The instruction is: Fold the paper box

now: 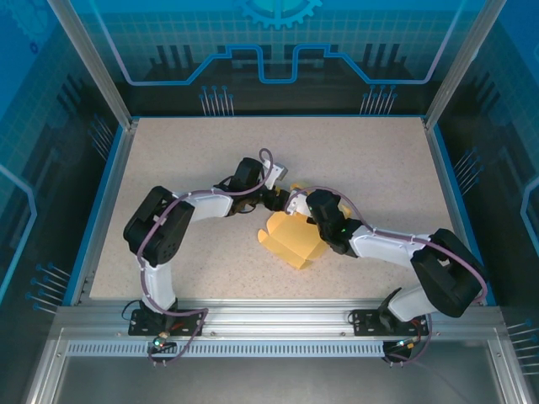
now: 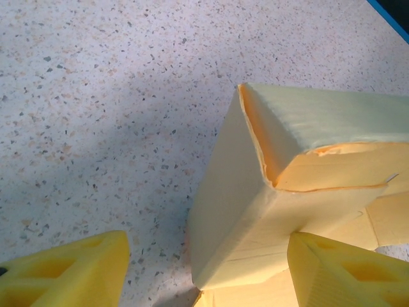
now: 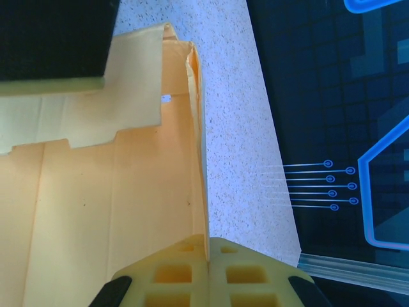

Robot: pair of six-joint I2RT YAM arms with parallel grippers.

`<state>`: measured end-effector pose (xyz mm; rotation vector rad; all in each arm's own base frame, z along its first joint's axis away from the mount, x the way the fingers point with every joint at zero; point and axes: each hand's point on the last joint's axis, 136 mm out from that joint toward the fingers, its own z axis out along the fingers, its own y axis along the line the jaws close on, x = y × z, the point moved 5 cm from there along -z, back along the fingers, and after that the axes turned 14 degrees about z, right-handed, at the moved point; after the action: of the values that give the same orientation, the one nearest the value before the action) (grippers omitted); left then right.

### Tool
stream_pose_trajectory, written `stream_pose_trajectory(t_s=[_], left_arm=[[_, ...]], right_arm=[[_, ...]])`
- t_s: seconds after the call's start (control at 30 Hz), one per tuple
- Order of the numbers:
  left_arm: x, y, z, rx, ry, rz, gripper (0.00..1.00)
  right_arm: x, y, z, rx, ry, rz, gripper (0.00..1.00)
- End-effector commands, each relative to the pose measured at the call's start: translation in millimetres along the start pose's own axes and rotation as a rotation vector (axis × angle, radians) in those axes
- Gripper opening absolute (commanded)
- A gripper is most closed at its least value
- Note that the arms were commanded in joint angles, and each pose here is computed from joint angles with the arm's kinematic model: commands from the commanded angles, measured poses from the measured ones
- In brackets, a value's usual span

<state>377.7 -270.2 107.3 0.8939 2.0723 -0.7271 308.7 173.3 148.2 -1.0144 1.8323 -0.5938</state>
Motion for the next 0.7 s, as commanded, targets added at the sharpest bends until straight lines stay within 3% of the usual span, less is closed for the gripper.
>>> stream_pose_trajectory(t_s=[0.0,0.67], left_arm=[[4.5,-2.2,9.8,0.03,-0.011,0.051,0.68],[5.8,5.2,24.8,0.023,-0.024,0.068,0.69]], right_arm=[[2.9,0.5,-2.6,-0.024,-0.015,0.027,0.03],[5.5,2.8,-1.5,-0.049,-0.014,0.053,0.03]])
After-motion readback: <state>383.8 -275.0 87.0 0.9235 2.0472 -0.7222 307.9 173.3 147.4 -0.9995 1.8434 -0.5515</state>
